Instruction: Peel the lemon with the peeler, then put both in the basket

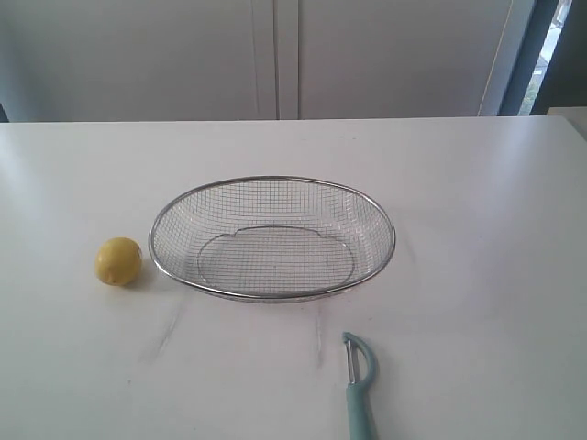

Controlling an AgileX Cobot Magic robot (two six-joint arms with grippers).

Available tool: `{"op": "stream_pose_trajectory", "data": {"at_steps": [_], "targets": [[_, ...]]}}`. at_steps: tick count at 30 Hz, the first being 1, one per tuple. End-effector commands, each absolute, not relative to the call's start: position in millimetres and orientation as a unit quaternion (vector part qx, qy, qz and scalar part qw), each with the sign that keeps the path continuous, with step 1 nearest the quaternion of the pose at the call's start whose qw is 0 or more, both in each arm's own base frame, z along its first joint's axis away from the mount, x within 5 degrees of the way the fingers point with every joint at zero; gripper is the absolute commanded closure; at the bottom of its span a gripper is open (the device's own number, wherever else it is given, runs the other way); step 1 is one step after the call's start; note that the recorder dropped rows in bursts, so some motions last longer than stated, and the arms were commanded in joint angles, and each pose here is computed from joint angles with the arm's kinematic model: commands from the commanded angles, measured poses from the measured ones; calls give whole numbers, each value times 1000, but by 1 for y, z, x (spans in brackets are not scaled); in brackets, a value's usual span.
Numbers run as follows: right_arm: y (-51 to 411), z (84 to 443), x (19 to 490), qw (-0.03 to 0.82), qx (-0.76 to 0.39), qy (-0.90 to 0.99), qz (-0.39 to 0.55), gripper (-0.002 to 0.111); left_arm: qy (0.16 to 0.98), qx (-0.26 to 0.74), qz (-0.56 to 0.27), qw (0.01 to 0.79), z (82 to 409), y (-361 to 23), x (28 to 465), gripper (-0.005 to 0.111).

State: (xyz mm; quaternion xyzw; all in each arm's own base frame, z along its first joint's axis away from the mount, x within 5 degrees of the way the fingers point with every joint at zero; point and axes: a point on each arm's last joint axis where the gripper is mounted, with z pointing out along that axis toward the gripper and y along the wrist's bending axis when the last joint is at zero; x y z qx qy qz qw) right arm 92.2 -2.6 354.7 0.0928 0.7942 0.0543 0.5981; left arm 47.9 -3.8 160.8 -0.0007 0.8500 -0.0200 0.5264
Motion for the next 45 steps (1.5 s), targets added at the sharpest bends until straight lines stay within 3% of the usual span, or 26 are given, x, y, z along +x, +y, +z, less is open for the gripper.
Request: {"op": "stream_pose_trajectory", "data": {"at_steps": [1, 13, 22, 45], "targets": [[-4, 357, 105, 573, 94, 812, 53, 108, 857, -4, -23, 515, 156, -4, 47, 107], [-5, 357, 115, 570, 76, 817, 39, 108, 857, -4, -23, 515, 156, -4, 47, 107], [-5, 336, 163, 327, 76, 941, 45, 108, 857, -4, -23, 515, 156, -4, 47, 107], [60, 293, 195, 184, -42, 977, 101, 108, 857, -4, -23, 515, 156, -4, 47, 107]]}}
